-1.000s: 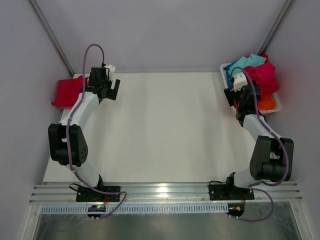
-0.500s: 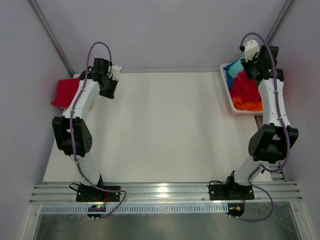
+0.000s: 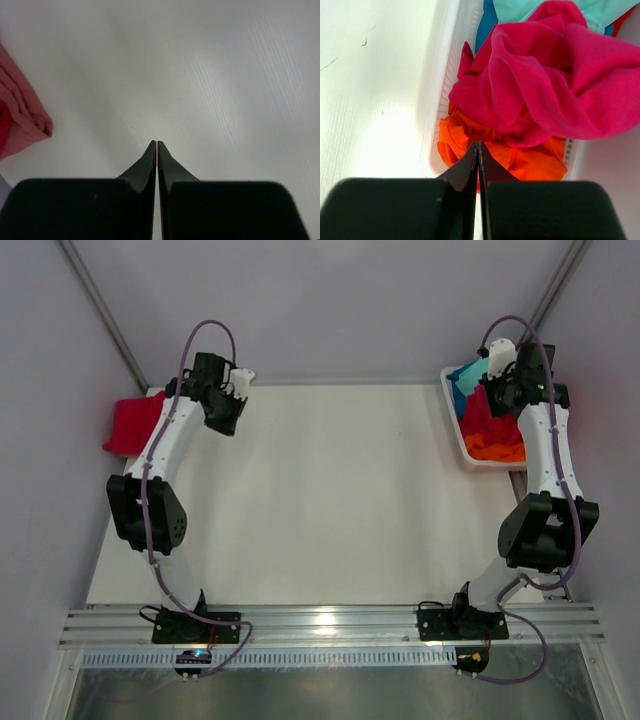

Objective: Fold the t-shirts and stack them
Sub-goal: Grab crumpled tshirt from bin with the right arm

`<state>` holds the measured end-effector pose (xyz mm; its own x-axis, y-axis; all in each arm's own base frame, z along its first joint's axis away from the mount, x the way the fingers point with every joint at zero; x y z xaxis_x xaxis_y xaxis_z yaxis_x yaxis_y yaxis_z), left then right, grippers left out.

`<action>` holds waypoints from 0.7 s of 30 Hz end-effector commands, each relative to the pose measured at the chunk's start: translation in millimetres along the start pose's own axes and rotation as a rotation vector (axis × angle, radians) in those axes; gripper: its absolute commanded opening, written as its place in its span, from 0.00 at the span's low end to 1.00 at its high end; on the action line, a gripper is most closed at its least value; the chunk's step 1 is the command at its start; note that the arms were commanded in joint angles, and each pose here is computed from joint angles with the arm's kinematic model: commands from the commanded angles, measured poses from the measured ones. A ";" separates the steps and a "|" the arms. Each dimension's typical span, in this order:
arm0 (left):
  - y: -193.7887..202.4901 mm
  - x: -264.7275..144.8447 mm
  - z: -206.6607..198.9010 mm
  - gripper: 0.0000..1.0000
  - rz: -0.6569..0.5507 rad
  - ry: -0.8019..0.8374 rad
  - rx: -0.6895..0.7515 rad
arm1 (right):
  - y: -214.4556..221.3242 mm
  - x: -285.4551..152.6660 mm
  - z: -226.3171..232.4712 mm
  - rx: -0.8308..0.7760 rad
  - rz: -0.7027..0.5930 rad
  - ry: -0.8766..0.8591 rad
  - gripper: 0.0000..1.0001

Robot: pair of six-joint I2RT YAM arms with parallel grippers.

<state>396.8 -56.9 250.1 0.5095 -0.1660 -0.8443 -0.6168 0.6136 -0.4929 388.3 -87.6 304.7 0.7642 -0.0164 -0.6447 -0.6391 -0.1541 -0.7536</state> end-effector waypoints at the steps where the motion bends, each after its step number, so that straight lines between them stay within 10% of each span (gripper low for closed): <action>1: -6.0 -14.6 -13.0 0.00 -0.085 0.069 -0.020 | 0.0 -10.8 -1.0 0.049 -0.027 0.044 0.03; 2: -5.7 -12.2 -17.1 0.00 -0.084 0.105 -0.007 | 12.0 -3.7 -0.1 0.047 -0.001 0.051 0.04; 3: -4.2 -10.8 -21.7 0.00 -0.062 0.124 0.001 | 11.6 -0.6 -2.3 0.041 -0.030 0.080 0.40; 5: -9.2 -6.1 -31.9 0.42 -0.056 0.149 0.011 | 26.5 7.4 -1.6 0.025 -0.018 0.091 0.95; 7: -12.3 -5.8 -37.8 0.90 -0.059 0.159 0.026 | 30.7 16.1 -4.0 0.015 -0.033 0.122 0.99; 9: -13.7 -4.5 -39.2 0.96 -0.056 0.152 0.059 | 29.3 23.0 -7.2 0.030 -0.043 0.148 0.86; 12: -19.4 1.9 -42.5 0.75 -0.059 0.159 0.105 | 32.3 34.6 -18.3 0.136 -0.031 0.272 0.52; 13: -22.4 3.0 -45.0 0.27 -0.054 0.159 0.111 | 34.2 37.3 -19.7 0.158 -0.022 0.283 0.33; 14: -26.8 2.0 -43.9 0.01 -0.059 0.149 0.106 | 35.1 41.3 -21.4 0.170 -0.016 0.282 0.21; 17: -33.7 8.5 -45.5 0.00 -0.074 0.146 0.094 | 27.0 49.3 -27.2 0.165 -0.039 0.299 0.13; 19: -37.6 12.7 -44.3 0.47 -0.073 0.129 0.085 | 5.6 47.1 -33.9 0.173 -0.088 0.312 0.24; 20: -38.1 14.9 -42.8 0.69 -0.061 0.113 0.082 | 4.2 56.0 -35.8 0.180 -0.077 0.312 0.61; 21: -44.0 18.2 -43.6 0.99 -0.063 0.109 0.085 | -0.1 57.4 -37.0 0.189 -0.072 0.311 0.78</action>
<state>393.5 -113.2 234.8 0.4167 -0.2945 -0.8600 -0.5430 0.6781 -0.4953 412.7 -116.8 238.6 0.7180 -0.2637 -0.6442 -0.6666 0.0062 -0.7454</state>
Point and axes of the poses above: each gripper's point midway between its finger pads, its own x axis out along the fingers, its own z axis along the line the jaws close on, y = z × x, the point moved 8 cm from there along -x, back along the fingers, and after that the axes turned 13 degrees about x, right-handed, at the moved point
